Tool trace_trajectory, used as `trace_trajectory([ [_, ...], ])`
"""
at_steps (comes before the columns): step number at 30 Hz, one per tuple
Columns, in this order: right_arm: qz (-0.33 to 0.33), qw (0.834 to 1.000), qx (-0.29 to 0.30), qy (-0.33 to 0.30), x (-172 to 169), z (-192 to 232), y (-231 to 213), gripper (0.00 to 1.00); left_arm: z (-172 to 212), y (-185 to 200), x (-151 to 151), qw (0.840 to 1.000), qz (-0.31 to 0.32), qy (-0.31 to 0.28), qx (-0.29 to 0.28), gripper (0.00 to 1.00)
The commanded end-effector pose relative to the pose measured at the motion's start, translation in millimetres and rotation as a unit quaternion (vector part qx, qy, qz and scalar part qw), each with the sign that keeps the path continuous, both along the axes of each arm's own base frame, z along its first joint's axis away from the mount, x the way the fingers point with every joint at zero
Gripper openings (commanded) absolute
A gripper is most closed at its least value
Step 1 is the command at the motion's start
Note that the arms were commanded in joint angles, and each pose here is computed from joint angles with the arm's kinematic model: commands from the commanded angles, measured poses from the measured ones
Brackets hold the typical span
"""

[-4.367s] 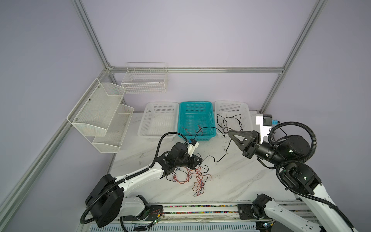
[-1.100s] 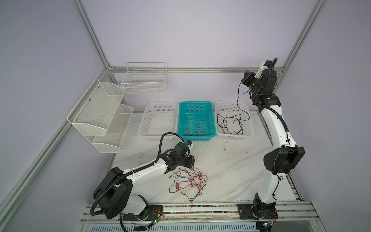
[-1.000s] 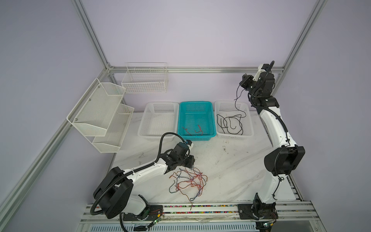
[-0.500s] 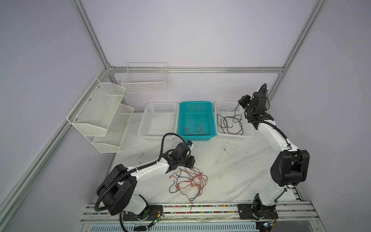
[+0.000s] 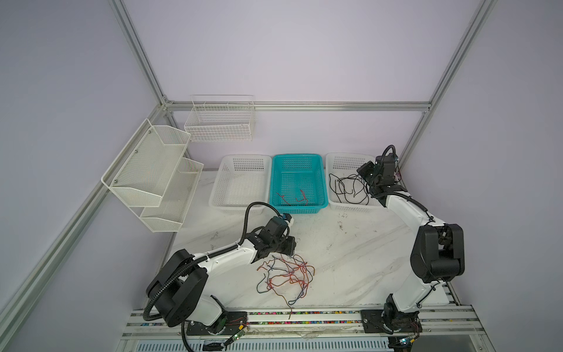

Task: Untangle the cables
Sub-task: 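Lower the black wire into the far white basket with the right gripper, then release the black wire and bring the right gripper back to the pile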

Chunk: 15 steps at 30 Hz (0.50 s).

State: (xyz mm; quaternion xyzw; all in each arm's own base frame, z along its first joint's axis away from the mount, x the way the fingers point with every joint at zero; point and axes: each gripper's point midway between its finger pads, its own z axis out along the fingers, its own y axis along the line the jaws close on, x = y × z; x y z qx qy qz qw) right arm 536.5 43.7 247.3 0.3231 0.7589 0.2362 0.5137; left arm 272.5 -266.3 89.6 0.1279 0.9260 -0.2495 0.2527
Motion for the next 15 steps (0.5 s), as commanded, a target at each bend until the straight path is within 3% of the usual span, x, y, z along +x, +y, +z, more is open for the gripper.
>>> trace_trajectory([
  [1, -0.003, 1.0, -0.015, 0.022, -4.7, -13.1, 5.2, 0.03, 22.0, -8.4, 10.5, 0.999, 0.001, -0.024, -0.025, 0.18],
  [6, 0.002, 0.998, -0.035, 0.047, -9.1, -25.3, 8.5, 0.14, 23.8, -8.3, 12.2, 0.999, 0.002, -0.027, -0.023, 0.18],
  [15, 0.003, 0.998, -0.041, 0.042, -15.8, -9.8, 6.9, 0.33, 26.9, -8.5, 13.6, 0.999, 0.0, -0.031, -0.02, 0.18],
])
